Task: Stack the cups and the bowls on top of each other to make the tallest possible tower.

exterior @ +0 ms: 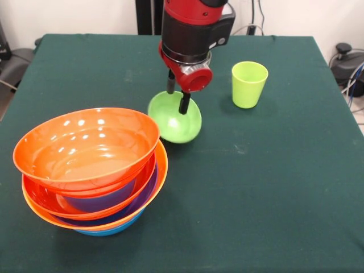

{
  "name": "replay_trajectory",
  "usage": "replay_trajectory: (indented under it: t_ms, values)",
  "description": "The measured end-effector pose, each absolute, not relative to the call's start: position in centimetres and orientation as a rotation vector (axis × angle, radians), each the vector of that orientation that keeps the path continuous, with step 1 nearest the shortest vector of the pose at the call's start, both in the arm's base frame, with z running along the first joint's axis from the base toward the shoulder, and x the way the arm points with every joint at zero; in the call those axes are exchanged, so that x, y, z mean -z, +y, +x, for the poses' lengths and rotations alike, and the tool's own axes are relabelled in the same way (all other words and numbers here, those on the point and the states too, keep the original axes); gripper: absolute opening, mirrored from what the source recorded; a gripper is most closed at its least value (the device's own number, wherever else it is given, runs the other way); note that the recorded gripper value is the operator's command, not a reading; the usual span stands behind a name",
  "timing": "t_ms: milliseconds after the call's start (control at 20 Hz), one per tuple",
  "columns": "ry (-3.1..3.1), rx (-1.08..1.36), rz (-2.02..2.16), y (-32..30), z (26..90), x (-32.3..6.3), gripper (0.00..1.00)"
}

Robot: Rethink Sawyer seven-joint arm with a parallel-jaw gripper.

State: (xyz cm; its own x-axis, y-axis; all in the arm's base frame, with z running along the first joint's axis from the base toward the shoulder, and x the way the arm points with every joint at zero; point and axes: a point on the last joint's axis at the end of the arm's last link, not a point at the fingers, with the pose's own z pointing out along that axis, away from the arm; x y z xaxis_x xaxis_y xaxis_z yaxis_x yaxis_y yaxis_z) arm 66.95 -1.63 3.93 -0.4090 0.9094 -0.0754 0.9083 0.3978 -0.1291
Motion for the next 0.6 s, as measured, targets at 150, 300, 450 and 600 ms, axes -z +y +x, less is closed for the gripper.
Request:
replay_trajectory:
  t_ms: [150, 300, 450, 600]
  values:
    - [-2.627, -0.235, -1.709, -1.6, 67.2, -5.2, 1.0]
    - [-2.632, -0.222, -1.716, -1.2, 67.4, -7.0, 1.0]
    - [-2.633, -0.19, -1.734, -0.2, 67.5, -9.0, 1.0]
    - [-2.629, -0.163, -1.749, 1.2, 67.4, -10.3, 1.0]
